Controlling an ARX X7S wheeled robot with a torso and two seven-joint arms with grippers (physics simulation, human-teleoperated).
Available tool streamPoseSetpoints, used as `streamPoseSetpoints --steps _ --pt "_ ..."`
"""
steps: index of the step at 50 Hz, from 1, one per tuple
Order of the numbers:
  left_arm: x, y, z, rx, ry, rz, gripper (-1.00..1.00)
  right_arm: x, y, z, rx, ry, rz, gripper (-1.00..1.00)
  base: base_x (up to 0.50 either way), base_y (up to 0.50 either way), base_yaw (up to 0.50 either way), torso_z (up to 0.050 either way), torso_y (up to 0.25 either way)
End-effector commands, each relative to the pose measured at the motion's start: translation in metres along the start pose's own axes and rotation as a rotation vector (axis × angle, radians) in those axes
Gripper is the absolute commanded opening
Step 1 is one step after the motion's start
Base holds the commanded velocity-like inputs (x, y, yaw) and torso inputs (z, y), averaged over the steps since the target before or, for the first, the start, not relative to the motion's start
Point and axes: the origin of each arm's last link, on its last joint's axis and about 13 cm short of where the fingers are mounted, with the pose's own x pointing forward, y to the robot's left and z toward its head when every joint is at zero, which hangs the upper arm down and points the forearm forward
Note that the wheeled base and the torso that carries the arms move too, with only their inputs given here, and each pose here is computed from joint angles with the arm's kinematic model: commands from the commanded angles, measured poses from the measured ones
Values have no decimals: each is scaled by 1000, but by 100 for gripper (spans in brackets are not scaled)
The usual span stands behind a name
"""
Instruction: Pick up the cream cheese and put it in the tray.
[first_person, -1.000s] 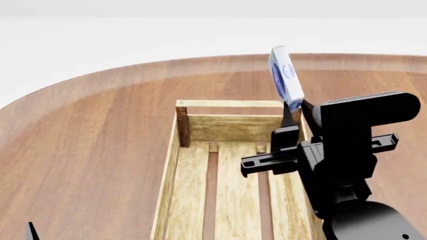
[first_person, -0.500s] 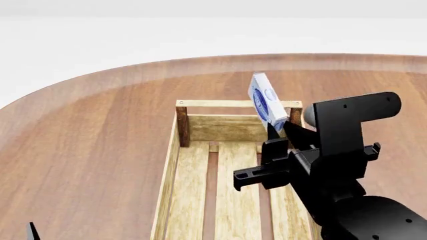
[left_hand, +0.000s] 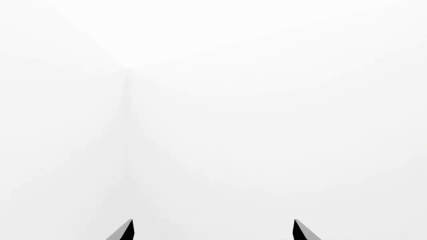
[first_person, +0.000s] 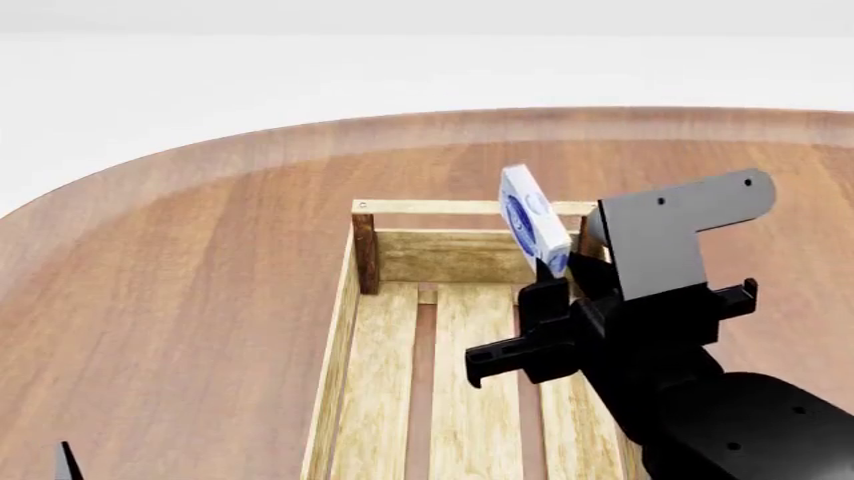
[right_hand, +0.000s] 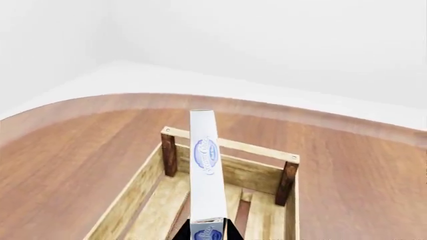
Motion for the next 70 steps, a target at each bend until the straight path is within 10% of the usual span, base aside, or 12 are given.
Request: streamPoseSetpoints --steps 1,70 --pt "0 0 0 18 8 -1 100 0 1 2 -33 -1 -14 -100 0 0 0 0 -137" --pt "0 -2 -1 15 -4 -8 100 3 10 0 -78 2 14 -100 0 0 0 0 -97"
